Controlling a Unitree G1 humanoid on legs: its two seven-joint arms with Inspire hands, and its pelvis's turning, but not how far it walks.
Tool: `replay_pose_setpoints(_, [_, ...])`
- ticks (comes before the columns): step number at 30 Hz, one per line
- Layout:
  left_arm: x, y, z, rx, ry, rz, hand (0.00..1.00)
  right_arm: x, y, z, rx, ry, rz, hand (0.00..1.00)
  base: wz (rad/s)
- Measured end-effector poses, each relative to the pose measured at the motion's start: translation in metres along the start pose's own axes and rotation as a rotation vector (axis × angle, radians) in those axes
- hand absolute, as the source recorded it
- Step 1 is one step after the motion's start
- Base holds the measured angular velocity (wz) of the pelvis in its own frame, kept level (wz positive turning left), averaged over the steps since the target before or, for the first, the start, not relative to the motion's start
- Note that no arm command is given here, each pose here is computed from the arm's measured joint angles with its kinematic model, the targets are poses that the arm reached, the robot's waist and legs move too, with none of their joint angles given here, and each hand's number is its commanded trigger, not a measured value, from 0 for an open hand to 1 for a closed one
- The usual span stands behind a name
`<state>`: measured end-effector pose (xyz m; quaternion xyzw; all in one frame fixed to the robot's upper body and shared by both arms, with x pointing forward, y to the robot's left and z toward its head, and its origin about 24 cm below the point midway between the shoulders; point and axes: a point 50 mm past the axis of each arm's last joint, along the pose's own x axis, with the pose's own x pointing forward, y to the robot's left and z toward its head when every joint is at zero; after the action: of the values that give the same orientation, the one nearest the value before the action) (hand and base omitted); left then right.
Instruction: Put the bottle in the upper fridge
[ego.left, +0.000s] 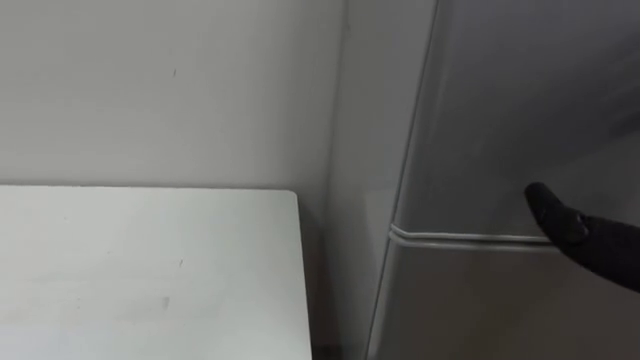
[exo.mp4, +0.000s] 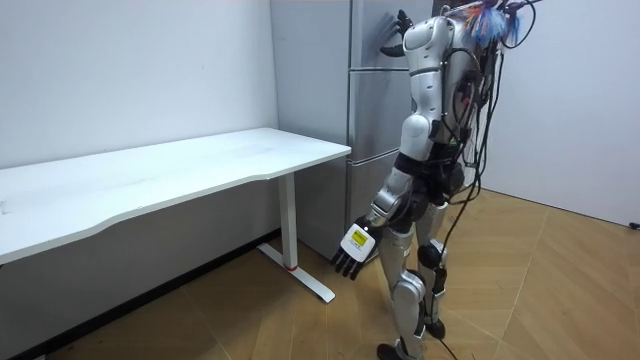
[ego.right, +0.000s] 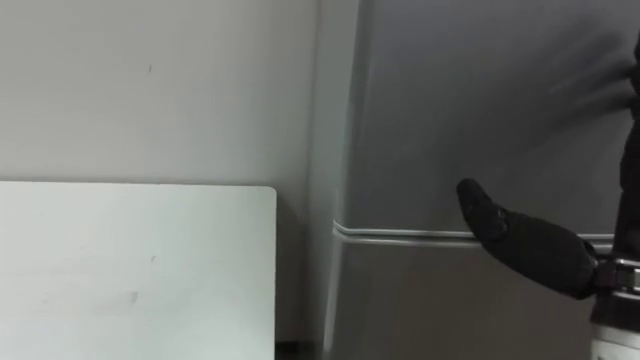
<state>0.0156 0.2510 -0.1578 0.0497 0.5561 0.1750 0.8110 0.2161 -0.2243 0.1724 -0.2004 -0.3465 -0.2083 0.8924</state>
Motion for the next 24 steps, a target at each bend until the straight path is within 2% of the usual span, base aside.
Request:
replay_pose_setpoints(12, [0.003, 0.0, 0.014, 0.032, -0.032, -0.042, 0.0, 0.0, 0.008, -0.034, -0.038, 0.047, 0.037, 0.0, 0.01])
replay_pose_setpoints(19, [0.003, 0.0, 0.011, 0.017, -0.013, -0.041, 0.0, -0.004, 0.006, -0.048, -0.05, 0.105, 0.038, 0.0, 0.07])
replay_pose_setpoints(24, [0.002, 0.001, 0.007, 0.016, -0.002, -0.031, 0.0, -0.003, 0.002, -0.051, 0.036, 0.149, 0.021, 0.0, 0.01])
